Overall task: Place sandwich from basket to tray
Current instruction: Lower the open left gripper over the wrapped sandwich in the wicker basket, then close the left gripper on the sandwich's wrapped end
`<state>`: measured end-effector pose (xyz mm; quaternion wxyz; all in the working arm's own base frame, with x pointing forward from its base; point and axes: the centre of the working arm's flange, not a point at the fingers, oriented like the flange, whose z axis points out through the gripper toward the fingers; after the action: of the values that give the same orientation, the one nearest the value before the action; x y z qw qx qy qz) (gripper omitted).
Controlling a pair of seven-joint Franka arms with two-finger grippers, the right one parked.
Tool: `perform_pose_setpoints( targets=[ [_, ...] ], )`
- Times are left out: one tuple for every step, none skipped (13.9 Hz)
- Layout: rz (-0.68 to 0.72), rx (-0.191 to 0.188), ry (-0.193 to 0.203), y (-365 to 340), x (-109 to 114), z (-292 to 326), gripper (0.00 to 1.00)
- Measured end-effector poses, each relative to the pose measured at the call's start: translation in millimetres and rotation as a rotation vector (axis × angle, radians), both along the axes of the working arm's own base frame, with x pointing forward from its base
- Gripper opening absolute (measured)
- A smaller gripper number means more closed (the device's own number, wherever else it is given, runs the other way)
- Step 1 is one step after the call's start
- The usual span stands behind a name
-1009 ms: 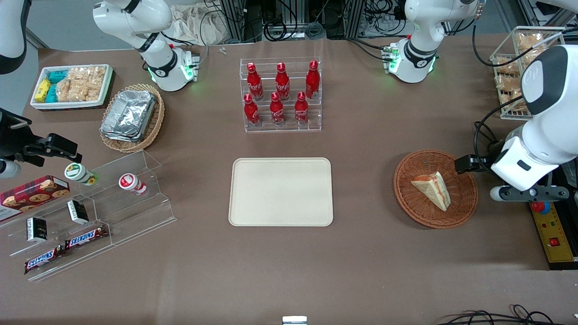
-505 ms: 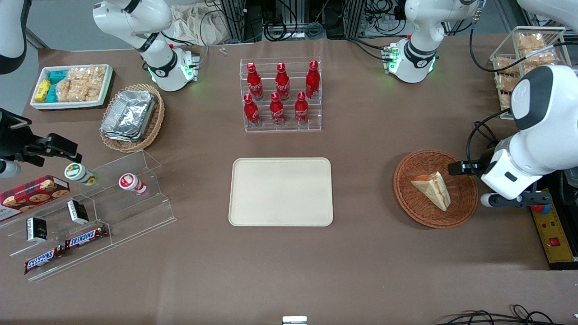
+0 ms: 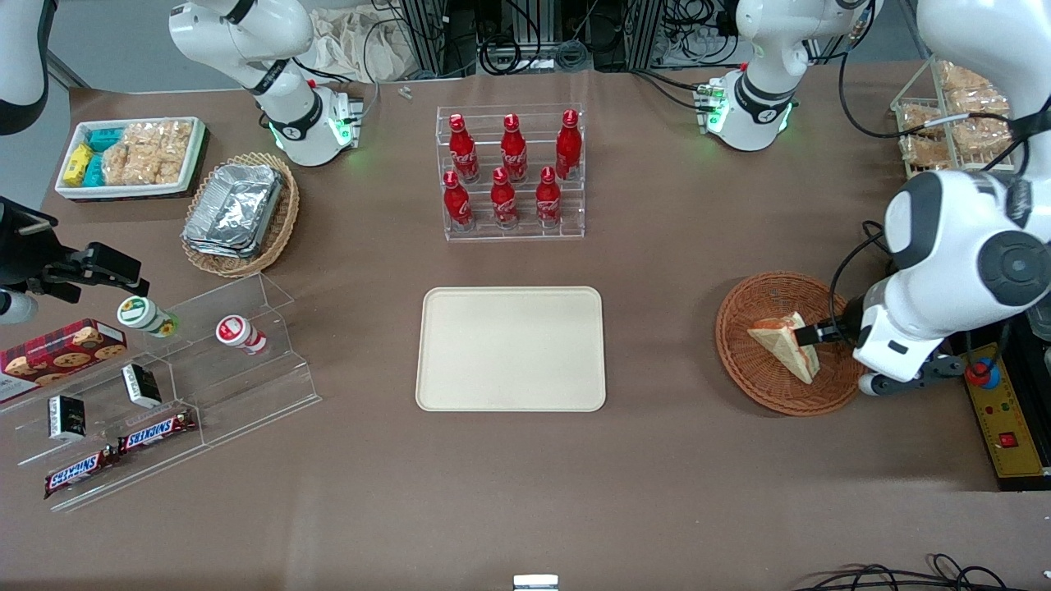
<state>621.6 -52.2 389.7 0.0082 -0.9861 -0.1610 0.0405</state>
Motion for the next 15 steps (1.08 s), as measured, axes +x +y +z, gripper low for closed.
perform_pose_setpoints(
  targets=[
    [0.053,0.001,-0.005,-0.8,-1.6,-13.8,1.00],
    [0.095,0.001,-0.010,-1.4,-2.9,-27.4,1.00],
    [0.129,0.001,-0.013,-1.8,-4.5,-39.7,1.00],
    [0.151,0.002,-0.009,-2.1,-6.9,-49.9,1.00],
    [0.163,0.003,-0.003,-1.9,-9.9,-58.0,1.00],
    [0.170,0.007,0.003,-0.8,-12.8,-64.2,1.00],
    [0.175,0.010,0.007,0.7,-15.0,-68.5,1.00],
    [0.181,0.013,0.010,2.9,-16.9,-72.3,1.00],
    [0.188,0.017,0.014,6.7,-19.5,-77.6,1.00],
    [0.193,0.020,0.017,10.6,-22.6,-83.7,1.00],
    [0.197,0.022,0.023,13.3,-26.3,-90.3,1.00],
    [0.199,0.022,0.027,14.7,-29.9,-96.4,1.00],
    [0.204,0.023,0.031,15.0,-33.1,-101.4,1.00],
    [0.212,0.025,0.038,14.9,-36.0,-105.6,1.00],
    [0.219,0.026,0.045,14.9,-38.3,-109.3,1.00]
  ],
)
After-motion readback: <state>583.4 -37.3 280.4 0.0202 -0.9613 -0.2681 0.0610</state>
